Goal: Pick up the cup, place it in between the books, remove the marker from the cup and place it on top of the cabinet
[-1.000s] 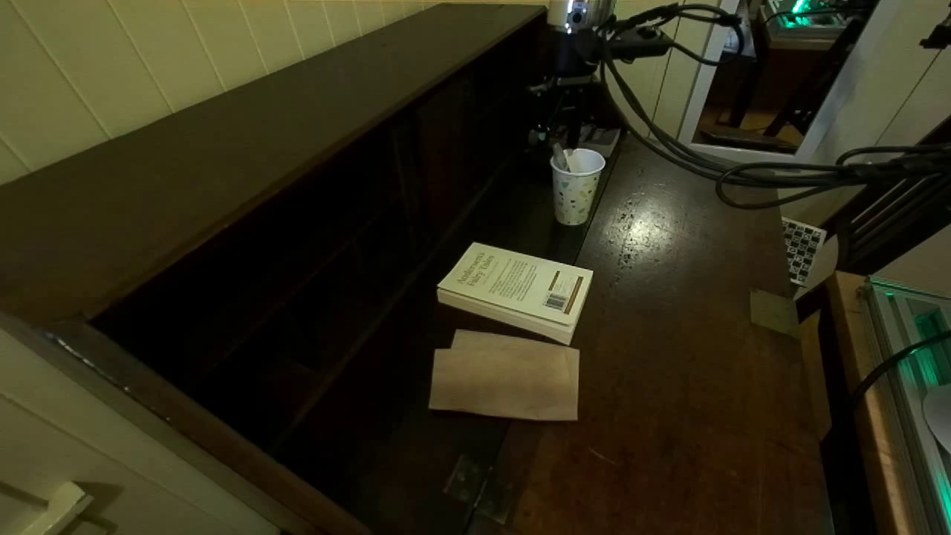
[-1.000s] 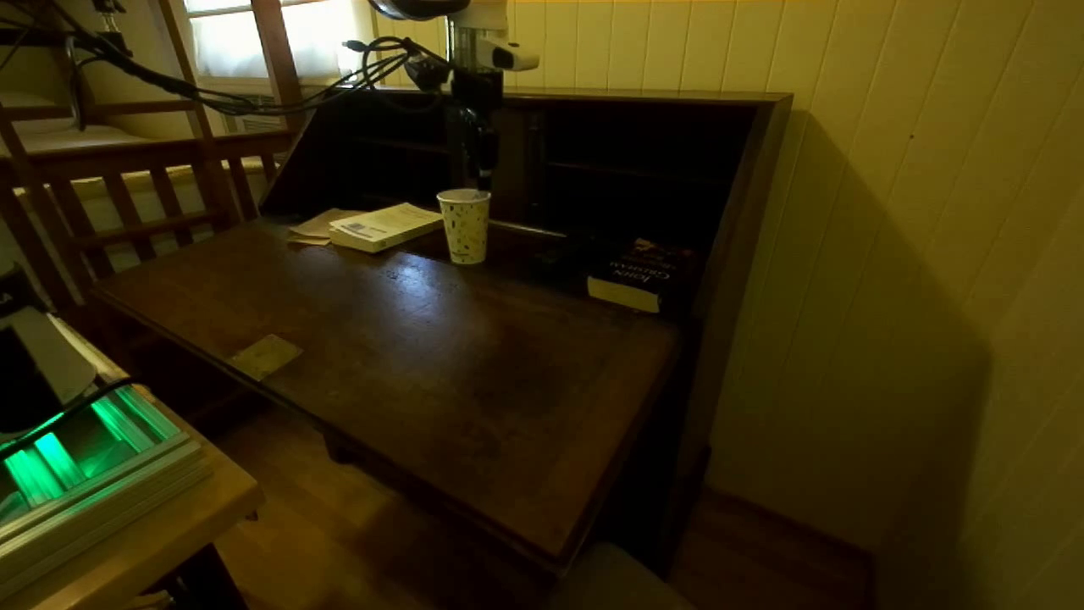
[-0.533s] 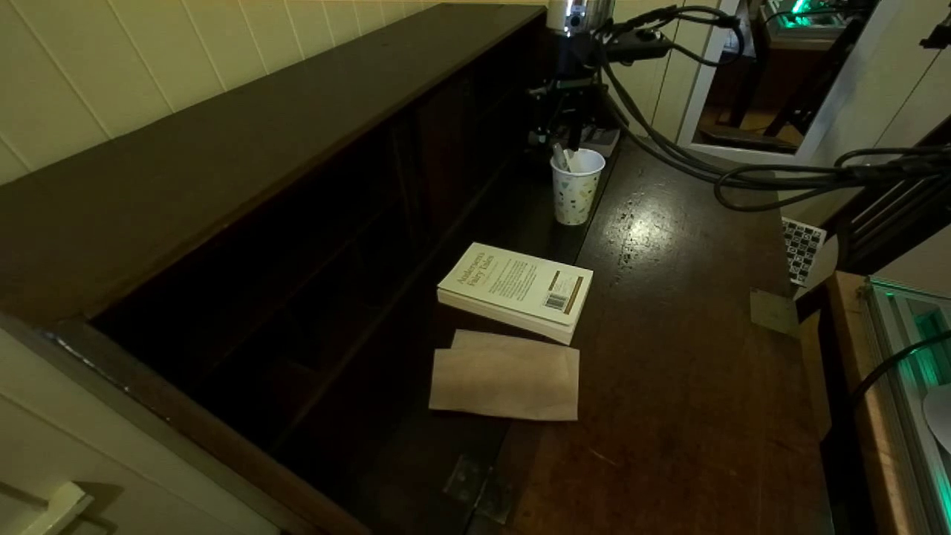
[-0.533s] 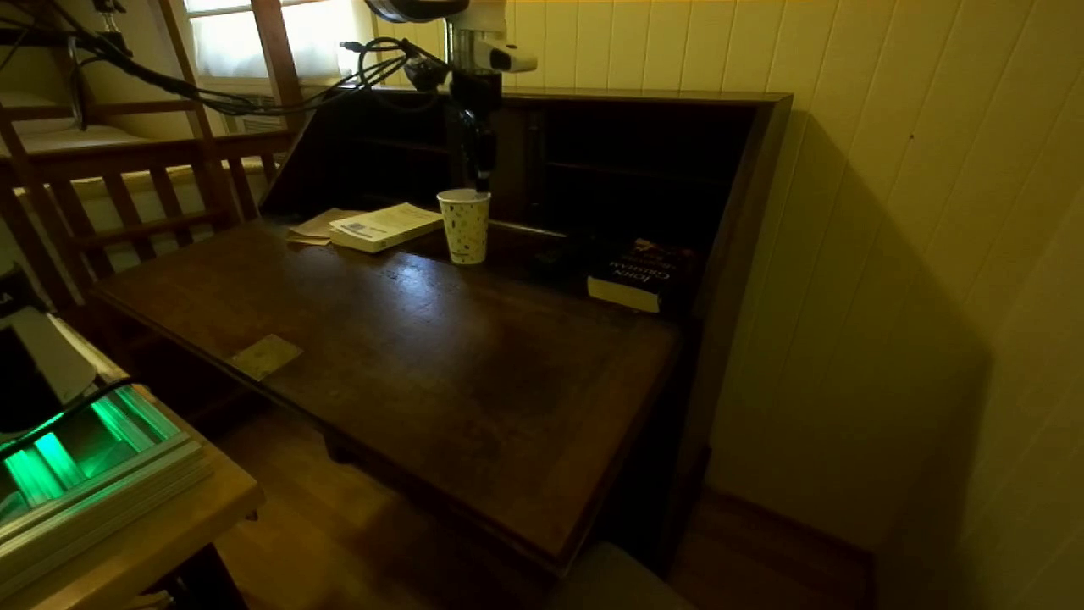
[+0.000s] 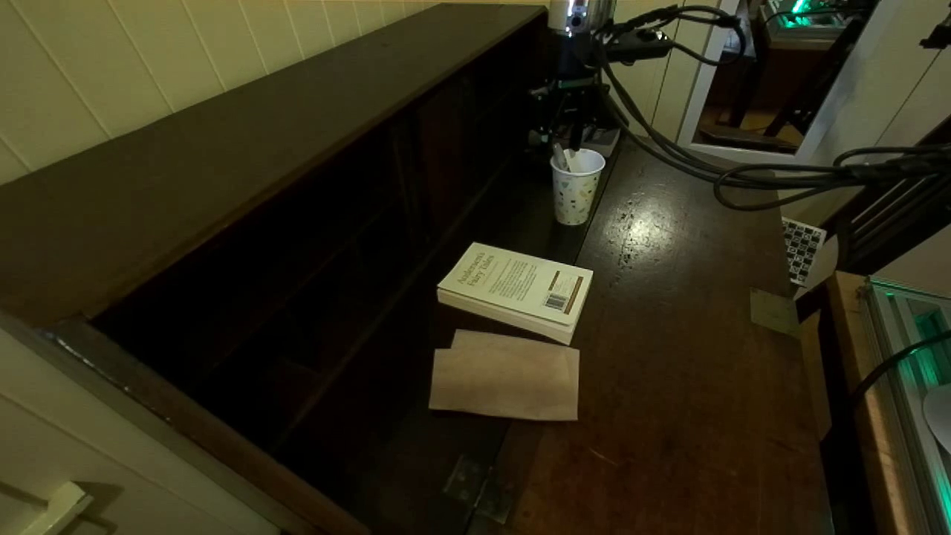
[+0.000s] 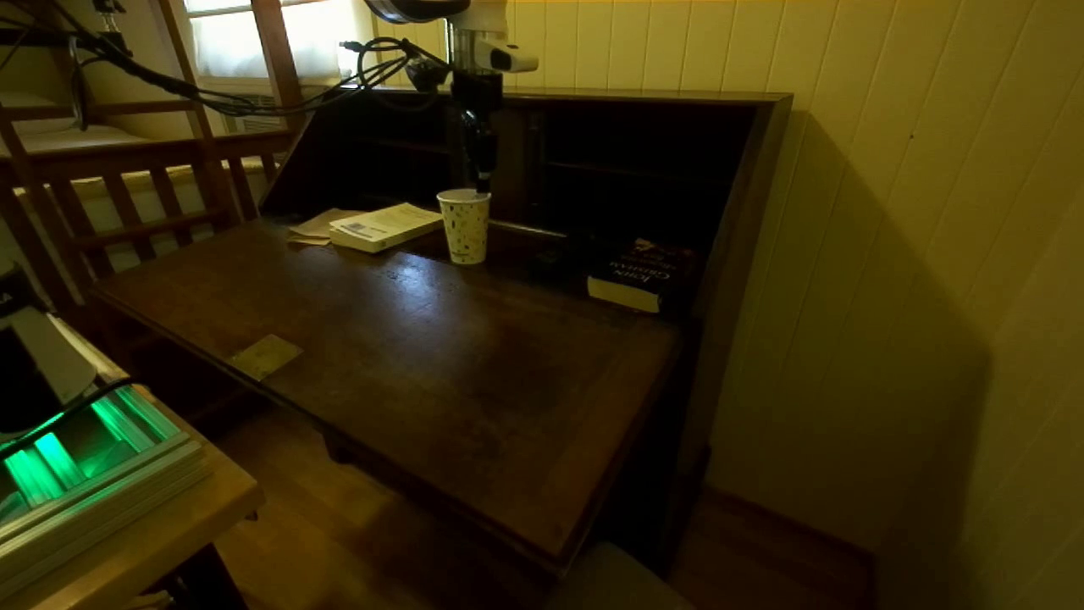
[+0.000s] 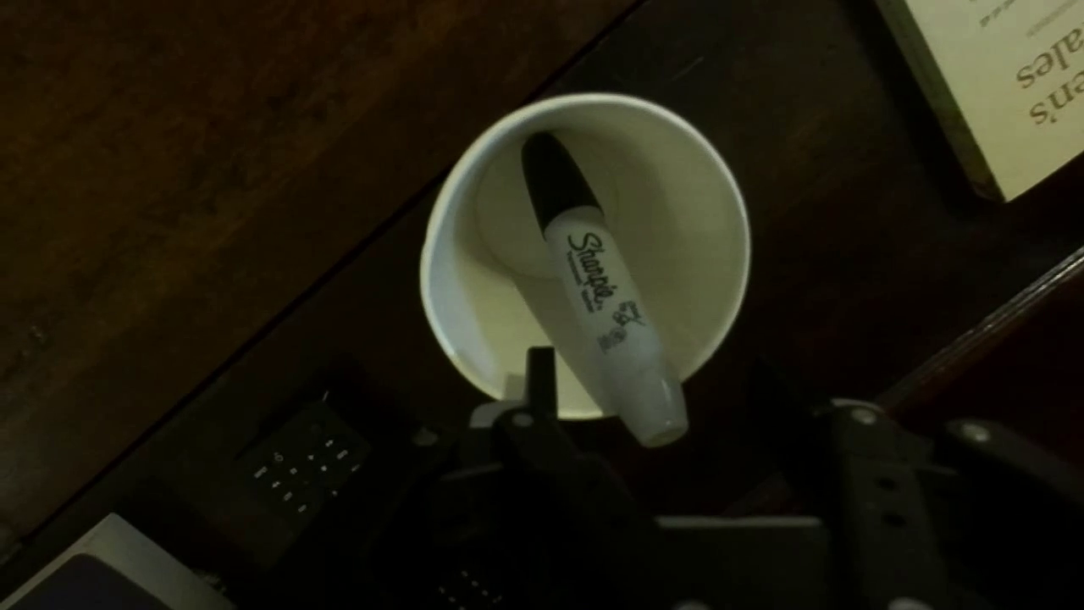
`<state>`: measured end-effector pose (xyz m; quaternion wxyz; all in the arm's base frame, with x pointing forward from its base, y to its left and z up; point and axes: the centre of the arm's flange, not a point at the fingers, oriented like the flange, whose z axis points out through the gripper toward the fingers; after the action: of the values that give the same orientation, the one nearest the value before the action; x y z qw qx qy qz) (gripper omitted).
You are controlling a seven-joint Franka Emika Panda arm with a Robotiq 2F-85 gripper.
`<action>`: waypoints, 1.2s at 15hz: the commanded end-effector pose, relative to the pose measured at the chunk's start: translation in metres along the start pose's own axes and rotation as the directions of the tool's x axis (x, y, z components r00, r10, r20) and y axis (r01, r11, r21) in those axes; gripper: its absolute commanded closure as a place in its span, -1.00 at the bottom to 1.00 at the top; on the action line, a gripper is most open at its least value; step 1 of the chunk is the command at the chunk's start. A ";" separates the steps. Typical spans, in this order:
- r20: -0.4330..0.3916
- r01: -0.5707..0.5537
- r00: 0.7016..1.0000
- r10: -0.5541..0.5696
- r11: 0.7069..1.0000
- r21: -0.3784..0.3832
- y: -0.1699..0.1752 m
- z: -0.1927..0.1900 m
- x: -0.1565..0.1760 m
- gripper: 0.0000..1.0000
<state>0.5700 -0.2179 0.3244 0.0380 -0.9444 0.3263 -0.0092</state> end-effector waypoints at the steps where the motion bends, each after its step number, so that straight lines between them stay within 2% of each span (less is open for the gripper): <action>1: -0.002 -0.013 1.000 0.013 0.999 -0.030 -0.002 0.001 0.001 0.23; 6: -0.002 -0.012 1.000 0.012 0.999 -0.031 -0.001 0.001 0.001 0.62; 11: -0.003 -0.010 1.000 0.010 0.999 -0.031 0.000 0.000 0.001 0.61; 13: -0.005 -0.006 1.000 0.006 1.000 -0.028 -0.001 -0.002 0.001 0.71; 14: -0.009 -0.003 1.000 0.003 1.000 -0.027 -0.001 -0.004 0.000 0.89; 18: -0.017 0.005 1.000 -0.006 1.000 -0.030 -0.002 -0.008 -0.001 0.89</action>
<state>0.5697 -0.2197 0.3253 0.0348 -0.9445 0.3264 -0.0099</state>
